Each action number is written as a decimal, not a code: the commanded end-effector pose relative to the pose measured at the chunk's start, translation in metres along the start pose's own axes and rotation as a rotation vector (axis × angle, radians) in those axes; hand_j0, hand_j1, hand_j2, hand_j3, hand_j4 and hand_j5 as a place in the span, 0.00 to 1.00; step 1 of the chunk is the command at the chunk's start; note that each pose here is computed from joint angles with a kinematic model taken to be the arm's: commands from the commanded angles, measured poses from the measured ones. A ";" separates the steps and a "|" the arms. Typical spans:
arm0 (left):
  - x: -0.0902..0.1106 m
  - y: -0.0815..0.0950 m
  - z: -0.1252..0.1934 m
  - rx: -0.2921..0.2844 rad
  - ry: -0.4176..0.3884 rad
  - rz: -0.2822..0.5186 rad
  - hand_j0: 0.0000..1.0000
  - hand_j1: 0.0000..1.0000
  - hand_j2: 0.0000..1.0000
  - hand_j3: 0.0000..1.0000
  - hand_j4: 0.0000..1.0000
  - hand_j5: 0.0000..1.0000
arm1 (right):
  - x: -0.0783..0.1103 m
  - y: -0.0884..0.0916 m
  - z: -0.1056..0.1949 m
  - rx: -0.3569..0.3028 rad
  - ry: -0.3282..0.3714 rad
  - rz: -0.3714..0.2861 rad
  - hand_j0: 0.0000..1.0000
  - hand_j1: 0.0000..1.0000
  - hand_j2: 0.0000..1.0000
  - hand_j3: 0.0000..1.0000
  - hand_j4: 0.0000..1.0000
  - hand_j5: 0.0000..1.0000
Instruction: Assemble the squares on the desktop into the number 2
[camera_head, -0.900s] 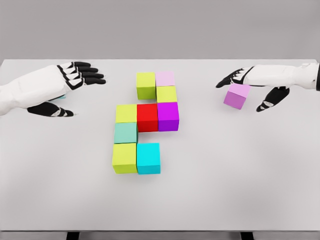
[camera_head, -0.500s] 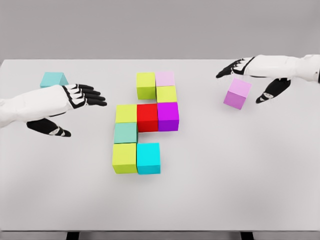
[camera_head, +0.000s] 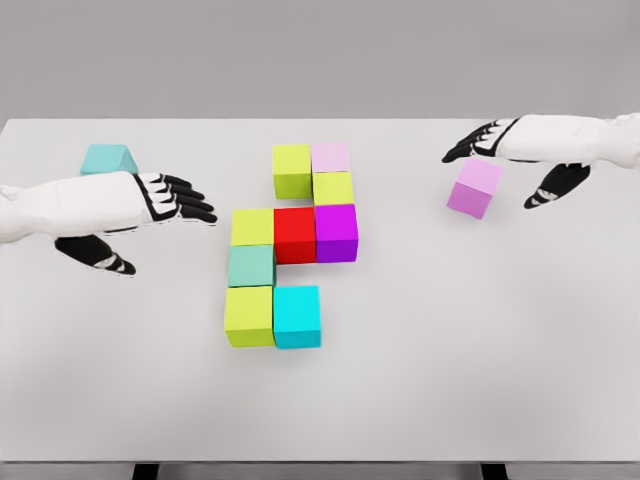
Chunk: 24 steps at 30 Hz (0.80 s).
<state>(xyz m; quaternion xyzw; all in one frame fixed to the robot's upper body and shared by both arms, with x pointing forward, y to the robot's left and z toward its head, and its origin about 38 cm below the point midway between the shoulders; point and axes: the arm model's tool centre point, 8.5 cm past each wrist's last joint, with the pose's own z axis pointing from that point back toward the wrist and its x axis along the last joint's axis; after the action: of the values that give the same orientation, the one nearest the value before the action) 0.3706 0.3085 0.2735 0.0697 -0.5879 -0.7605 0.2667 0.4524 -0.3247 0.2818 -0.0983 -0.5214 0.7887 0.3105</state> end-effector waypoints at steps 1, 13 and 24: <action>-0.014 0.017 0.004 0.093 0.152 0.035 1.00 1.00 1.00 1.00 1.00 1.00 | 0.002 0.000 -0.020 0.015 -0.004 0.035 1.00 1.00 1.00 1.00 1.00 1.00; -0.091 -0.002 -0.024 0.085 0.766 0.049 1.00 1.00 1.00 1.00 1.00 1.00 | -0.039 0.014 -0.024 0.045 0.125 -0.009 1.00 1.00 1.00 1.00 1.00 1.00; -0.130 -0.032 -0.039 -0.054 0.786 0.156 1.00 1.00 1.00 1.00 1.00 1.00 | -0.040 0.016 -0.053 0.116 0.155 0.081 1.00 1.00 1.00 1.00 1.00 1.00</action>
<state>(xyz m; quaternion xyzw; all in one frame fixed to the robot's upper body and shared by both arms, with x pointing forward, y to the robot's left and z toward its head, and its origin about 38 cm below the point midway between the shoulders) 0.4832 0.3405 0.2175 0.3113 -0.4337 -0.6650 0.5223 0.5017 -0.3149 0.2392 -0.1604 -0.4466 0.8182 0.3247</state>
